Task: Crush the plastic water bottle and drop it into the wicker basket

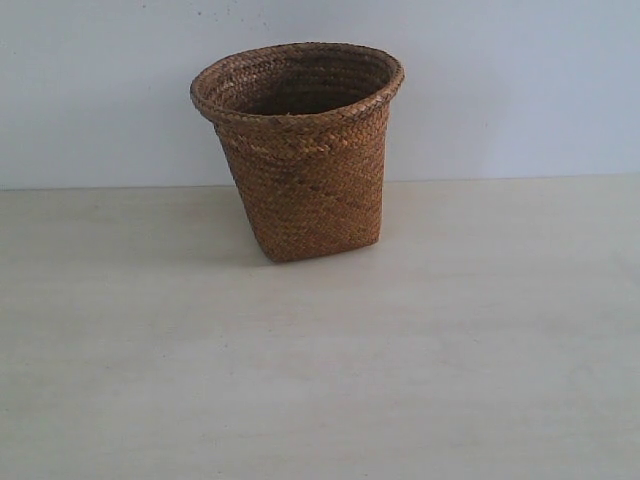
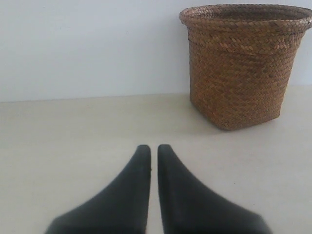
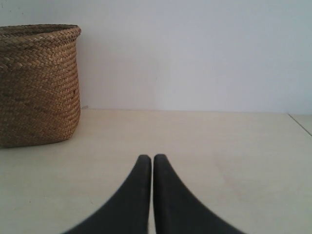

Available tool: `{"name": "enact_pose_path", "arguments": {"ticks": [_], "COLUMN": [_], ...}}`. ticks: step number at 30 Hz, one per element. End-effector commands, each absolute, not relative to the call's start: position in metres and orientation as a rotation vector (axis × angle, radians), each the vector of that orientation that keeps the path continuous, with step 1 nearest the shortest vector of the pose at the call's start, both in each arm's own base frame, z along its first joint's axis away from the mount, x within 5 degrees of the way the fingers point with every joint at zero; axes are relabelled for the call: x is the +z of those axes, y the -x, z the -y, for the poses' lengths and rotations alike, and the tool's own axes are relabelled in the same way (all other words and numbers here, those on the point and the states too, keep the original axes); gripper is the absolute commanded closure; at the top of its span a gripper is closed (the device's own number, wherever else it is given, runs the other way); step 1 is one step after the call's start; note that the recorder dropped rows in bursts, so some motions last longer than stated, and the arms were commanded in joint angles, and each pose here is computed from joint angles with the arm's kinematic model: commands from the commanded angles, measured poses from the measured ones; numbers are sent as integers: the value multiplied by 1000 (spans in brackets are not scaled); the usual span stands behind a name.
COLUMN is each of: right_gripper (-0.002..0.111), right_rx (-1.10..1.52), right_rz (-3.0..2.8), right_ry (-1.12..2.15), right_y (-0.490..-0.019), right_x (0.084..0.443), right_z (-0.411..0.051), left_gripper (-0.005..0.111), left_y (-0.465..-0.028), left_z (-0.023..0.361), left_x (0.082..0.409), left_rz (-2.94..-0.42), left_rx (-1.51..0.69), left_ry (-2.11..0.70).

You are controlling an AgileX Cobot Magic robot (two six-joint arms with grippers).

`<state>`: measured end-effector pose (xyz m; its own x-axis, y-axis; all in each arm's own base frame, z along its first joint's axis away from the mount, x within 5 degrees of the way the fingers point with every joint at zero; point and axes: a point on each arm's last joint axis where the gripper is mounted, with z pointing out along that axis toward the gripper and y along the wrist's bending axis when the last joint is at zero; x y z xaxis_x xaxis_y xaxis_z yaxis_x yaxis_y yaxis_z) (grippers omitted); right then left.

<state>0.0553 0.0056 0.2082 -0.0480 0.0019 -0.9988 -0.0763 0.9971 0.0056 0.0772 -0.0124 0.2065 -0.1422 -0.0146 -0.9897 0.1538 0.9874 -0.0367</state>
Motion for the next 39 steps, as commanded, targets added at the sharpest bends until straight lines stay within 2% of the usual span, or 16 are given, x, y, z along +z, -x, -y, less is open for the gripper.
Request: {"name": "enact_pose_path", "arguments": {"ticks": [1, 11, 21, 39], "right_gripper": [108, 108, 108, 108], "right_rx": [69, 73, 73, 73], "right_rz": [-1614, -1630, -1630, -1630], "right_ry": [55, 58, 58, 58], "right_y": [-55, -55, -55, -55], "right_x": [207, 206, 206, 206], "right_z": [-6, -6, -6, -6], "left_gripper": [102, 102, 102, 102], "left_y": [-70, -61, -54, -54], "left_z": [11, 9, 6, 6], "left_x": [202, 200, 187, 187], "left_rz": [-1663, -1653, -1775, -1772], "left_rx": [-153, -127, -99, -99], "left_ry": [-98, -115, -69, -69]}}
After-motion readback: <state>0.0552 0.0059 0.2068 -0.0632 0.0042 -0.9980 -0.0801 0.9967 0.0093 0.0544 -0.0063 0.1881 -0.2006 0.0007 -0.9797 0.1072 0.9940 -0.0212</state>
